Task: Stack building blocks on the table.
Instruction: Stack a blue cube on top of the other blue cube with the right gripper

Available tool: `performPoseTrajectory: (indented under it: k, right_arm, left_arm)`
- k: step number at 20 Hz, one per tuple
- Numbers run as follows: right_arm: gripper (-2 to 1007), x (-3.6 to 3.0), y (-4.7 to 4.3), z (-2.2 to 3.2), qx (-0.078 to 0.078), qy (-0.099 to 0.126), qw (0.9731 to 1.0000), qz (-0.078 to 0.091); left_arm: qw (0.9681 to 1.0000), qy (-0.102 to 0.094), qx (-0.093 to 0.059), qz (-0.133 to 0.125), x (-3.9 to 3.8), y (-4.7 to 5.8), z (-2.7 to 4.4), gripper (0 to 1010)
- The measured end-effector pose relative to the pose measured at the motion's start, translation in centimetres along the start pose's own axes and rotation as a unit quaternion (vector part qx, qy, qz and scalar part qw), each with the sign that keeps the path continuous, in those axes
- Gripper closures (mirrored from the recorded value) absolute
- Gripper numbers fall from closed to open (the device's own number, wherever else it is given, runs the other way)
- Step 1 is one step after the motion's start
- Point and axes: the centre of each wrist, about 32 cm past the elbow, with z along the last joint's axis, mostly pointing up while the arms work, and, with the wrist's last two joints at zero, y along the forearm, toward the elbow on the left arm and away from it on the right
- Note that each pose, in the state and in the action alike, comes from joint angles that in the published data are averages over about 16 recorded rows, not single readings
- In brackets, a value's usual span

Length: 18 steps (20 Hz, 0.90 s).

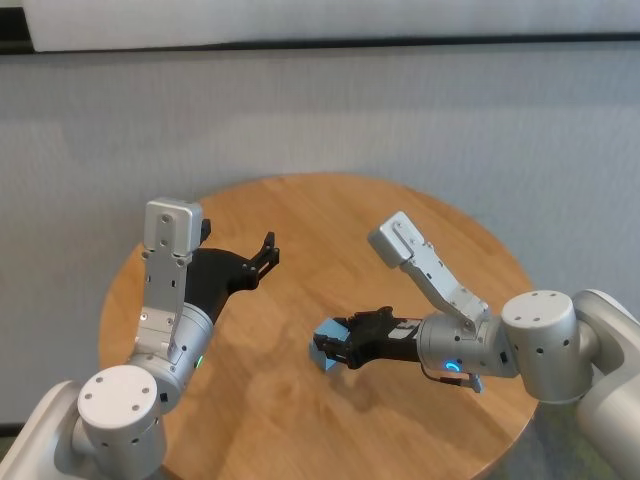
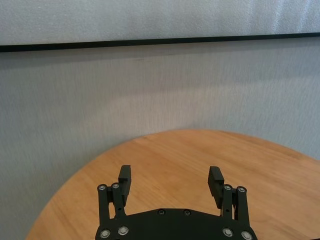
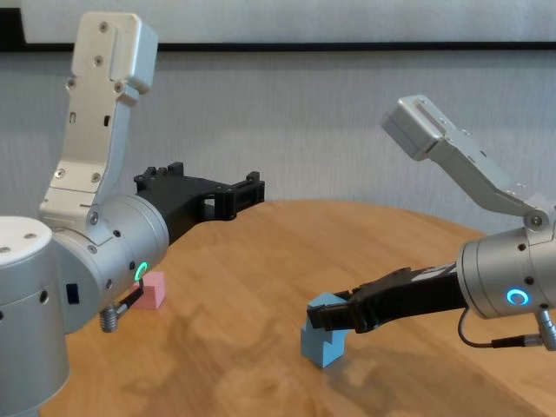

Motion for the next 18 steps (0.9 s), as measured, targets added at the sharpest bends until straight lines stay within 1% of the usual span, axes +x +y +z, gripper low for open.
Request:
performPoseTrajectory:
  k: [6, 18]
  right_arm:
    - [643, 0.05, 0.25, -0.12, -0.001, 0.000, 1.0000, -0.002]
    - [643, 0.22, 0.55, -0.13, 0.001, -0.001, 1.0000, -0.005]
  left_arm:
    - [1.0000, 0.000, 0.000, 0.000, 0.00, 0.00, 0.00, 10]
    - [1.0000, 0.000, 0.000, 0.000, 0.00, 0.00, 0.00, 10]
